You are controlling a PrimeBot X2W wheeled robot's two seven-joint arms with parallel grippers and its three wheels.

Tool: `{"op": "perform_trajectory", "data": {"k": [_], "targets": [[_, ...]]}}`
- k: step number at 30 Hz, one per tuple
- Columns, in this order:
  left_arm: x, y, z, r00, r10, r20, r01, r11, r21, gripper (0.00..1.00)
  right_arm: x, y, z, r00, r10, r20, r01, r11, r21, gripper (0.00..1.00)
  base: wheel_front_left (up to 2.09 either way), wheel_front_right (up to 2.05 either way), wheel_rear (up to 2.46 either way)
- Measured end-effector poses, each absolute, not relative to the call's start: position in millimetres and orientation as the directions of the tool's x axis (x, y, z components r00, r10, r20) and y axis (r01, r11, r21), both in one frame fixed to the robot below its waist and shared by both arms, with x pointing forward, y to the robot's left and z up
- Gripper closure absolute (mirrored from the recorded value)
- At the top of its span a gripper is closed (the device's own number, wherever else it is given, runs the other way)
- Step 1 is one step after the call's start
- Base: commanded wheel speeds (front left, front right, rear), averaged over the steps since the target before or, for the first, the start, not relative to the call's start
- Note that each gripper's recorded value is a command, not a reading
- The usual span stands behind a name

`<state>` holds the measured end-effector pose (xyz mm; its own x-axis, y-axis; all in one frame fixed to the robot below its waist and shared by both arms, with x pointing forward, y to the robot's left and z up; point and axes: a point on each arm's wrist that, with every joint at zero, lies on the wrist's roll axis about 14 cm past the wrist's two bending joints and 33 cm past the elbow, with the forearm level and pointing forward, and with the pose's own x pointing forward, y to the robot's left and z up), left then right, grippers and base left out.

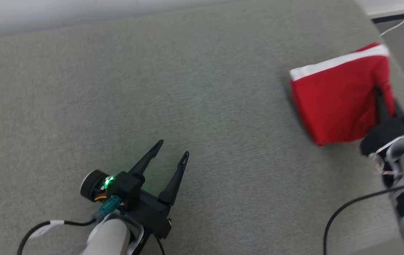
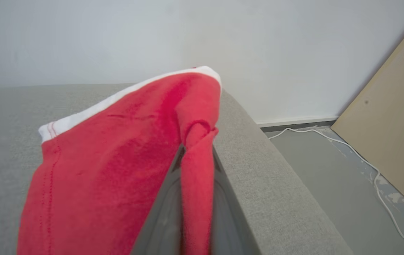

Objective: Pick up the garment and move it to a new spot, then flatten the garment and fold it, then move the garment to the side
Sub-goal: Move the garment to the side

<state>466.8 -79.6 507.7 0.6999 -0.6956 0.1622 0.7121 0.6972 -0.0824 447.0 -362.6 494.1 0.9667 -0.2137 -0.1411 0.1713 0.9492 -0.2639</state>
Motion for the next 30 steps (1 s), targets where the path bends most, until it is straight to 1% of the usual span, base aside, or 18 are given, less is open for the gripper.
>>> {"op": "perform_trajectory", "data": {"k": [4, 8, 10, 13, 17, 18, 19, 23, 26, 28, 30], "targets": [[478, -69, 494, 0.717, -0.683, 0.143, 0.696, 0.713, -0.083, 0.00, 471, -384, 495, 0.956, -0.250, -0.152, 0.188, 0.923, -0.335, 1.00, 0.00, 0.00, 0.00], [484, -54, 479, 0.739, -0.664, 0.112, 0.673, 0.735, -0.086, 0.00, 485, -400, 485, 0.941, -0.282, -0.185, 0.193, 0.901, -0.389, 1.00, 0.00, 0.00, 0.00], [487, -48, 476, 0.749, -0.654, 0.106, 0.662, 0.745, -0.085, 0.00, 490, -401, 473, 0.935, -0.274, -0.227, 0.151, 0.882, -0.446, 1.00, 0.00, 0.00, 0.00], [490, -40, 471, 0.762, -0.640, 0.098, 0.647, 0.757, -0.087, 0.00, 497, -404, 465, 0.927, -0.280, -0.248, 0.131, 0.865, -0.484, 1.00, 0.00, 0.00, 0.00], [492, -33, 466, 0.774, -0.627, 0.087, 0.633, 0.769, -0.089, 0.00, 496, -414, 457, 0.911, -0.318, -0.262, 0.162, 0.861, -0.483, 1.00, 0.00, 0.00, 0.00], [492, -32, 466, 0.775, -0.626, 0.086, 0.631, 0.770, -0.088, 0.00, 492, -418, 456, 0.905, -0.334, -0.265, 0.177, 0.860, -0.480, 0.80, 0.00, 0.00, 0.00], [492, -31, 466, 0.776, -0.625, 0.086, 0.630, 0.771, -0.088, 0.00, 488, -422, 454, 0.897, -0.348, -0.271, 0.187, 0.857, -0.481, 0.00, 0.00, 0.00, 0.00], [490, -30, 470, 0.778, -0.622, 0.087, 0.628, 0.774, -0.086, 0.00, 478, -433, 465, 0.889, -0.394, -0.234, 0.243, 0.839, -0.487, 0.00, 0.00, 0.00, 0.00], [487, -27, 473, 0.785, -0.614, 0.085, 0.620, 0.780, -0.086, 0.00, 476, -436, 485, 0.897, -0.408, -0.171, 0.278, 0.821, -0.499, 0.00, 0.00, 0.00, 0.00], [483, -24, 475, 0.792, -0.605, 0.083, 0.611, 0.786, -0.092, 0.00, 477, -429, 496, 0.909, -0.394, -0.136, 0.278, 0.815, -0.508, 0.00, 0.00, 0.00, 0.00], [480, -20, 480, 0.800, -0.594, 0.088, 0.600, 0.794, -0.093, 0.00, 484, -412, 506, 0.928, -0.360, -0.095, 0.270, 0.827, -0.494, 0.00, 0.00, 0.00, 0.00]]}}
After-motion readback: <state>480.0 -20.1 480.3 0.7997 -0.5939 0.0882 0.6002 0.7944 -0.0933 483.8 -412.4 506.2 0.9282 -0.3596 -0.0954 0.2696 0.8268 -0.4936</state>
